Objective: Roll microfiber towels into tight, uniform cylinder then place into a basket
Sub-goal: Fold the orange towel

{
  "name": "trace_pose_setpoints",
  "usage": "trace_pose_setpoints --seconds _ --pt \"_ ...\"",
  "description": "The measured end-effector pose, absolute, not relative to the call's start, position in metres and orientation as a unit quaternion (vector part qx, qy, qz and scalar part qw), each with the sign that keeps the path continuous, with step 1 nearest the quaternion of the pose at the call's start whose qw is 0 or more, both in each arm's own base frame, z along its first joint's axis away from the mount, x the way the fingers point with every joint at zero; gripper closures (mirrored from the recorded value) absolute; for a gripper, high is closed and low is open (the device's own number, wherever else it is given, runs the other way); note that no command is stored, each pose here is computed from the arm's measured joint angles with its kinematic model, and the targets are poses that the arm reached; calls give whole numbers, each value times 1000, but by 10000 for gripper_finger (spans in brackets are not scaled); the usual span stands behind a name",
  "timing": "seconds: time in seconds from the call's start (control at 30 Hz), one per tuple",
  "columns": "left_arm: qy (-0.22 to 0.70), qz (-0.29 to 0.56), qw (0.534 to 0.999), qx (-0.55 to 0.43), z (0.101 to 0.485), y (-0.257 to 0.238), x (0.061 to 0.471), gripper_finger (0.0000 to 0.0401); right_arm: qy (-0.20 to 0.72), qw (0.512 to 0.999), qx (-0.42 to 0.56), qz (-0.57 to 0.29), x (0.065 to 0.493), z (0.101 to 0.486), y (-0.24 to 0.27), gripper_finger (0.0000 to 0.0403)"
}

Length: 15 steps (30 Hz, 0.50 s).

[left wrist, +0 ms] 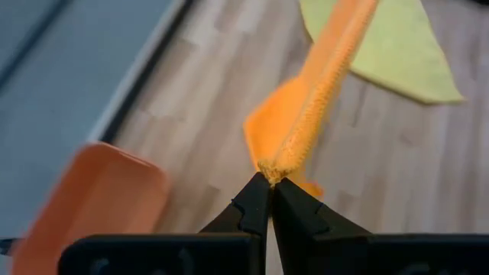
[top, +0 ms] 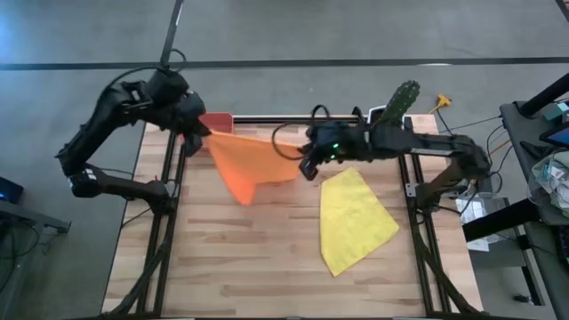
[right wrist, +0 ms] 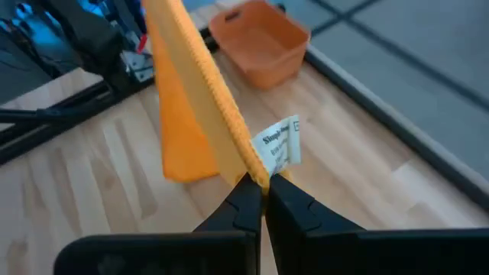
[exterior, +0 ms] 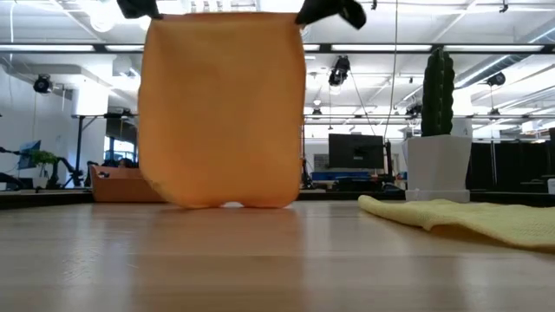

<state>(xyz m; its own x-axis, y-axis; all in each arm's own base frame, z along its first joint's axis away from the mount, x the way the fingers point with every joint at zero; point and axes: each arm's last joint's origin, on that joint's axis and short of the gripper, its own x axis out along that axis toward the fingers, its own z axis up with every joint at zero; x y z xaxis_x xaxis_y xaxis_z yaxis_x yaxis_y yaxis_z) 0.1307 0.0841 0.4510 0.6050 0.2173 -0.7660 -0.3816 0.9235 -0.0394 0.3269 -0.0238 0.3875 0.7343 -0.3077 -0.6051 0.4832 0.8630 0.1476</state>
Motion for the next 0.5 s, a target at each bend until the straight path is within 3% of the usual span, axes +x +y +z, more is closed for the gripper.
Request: trace_pose_setpoints --seconds 0.27,0.5 --pt "373 226 898 -53 478 88 131 401 320 928 42 -184 308 413 -25 395" --pt "373 239 896 -21 478 106 154 401 382 908 -45 -169 327 423 -42 395"
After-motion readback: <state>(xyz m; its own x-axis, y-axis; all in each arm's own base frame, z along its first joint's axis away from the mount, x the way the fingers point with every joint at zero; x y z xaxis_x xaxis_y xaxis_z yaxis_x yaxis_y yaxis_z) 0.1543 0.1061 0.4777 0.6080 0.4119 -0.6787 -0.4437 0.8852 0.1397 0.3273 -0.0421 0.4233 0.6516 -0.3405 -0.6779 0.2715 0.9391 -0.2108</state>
